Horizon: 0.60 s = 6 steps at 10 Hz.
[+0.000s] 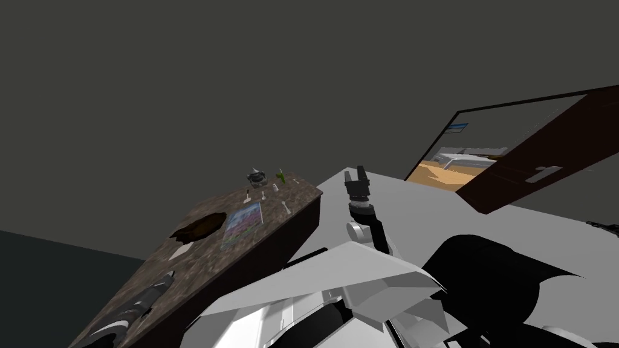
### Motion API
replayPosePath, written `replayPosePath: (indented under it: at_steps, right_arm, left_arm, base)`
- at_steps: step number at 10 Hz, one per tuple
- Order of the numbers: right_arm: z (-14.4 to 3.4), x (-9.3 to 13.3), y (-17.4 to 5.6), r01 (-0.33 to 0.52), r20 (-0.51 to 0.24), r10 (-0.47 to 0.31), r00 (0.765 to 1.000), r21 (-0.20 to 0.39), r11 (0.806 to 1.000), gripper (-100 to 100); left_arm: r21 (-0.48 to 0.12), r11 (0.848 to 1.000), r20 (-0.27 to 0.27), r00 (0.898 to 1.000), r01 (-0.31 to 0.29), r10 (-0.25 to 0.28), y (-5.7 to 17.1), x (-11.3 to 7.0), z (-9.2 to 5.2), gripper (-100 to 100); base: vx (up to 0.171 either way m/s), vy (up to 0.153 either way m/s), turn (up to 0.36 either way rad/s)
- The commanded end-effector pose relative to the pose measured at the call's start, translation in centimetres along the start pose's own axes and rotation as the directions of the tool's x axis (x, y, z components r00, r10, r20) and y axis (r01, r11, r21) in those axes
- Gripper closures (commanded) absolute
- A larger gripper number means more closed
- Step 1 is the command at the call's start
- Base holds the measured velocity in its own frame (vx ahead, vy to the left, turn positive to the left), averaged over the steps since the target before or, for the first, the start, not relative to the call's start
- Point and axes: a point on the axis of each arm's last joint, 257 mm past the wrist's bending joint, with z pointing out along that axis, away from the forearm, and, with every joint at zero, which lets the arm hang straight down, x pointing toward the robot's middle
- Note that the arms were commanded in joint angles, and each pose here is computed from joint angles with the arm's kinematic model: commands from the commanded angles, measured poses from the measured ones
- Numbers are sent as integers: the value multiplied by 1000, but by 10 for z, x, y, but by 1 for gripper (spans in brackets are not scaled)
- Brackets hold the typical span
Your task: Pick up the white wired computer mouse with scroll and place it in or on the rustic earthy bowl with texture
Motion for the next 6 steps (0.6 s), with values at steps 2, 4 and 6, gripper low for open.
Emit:
replayPosePath:
  at_steps: [2,4,6]
  right_arm:
    - [0,0,0,0,0,0,1000,0,1000,0]
    - [0,0,0,0,0,0,1000,0,1000,0]
    - [0,0,0,0,0,0,1000,0,1000,0]
  left_arm:
    - [14,1000,2,1000,-6,6,-20,-1,0,100]
    - [23,1000,6,1000,-14,13,-40,-2,-3,100]
    - [35,999,17,1000,-16,16,-53,-6,-5,100]
  base:
    - [-4,49,76]
    - [-7,41,82]
    - [-4,33,61]
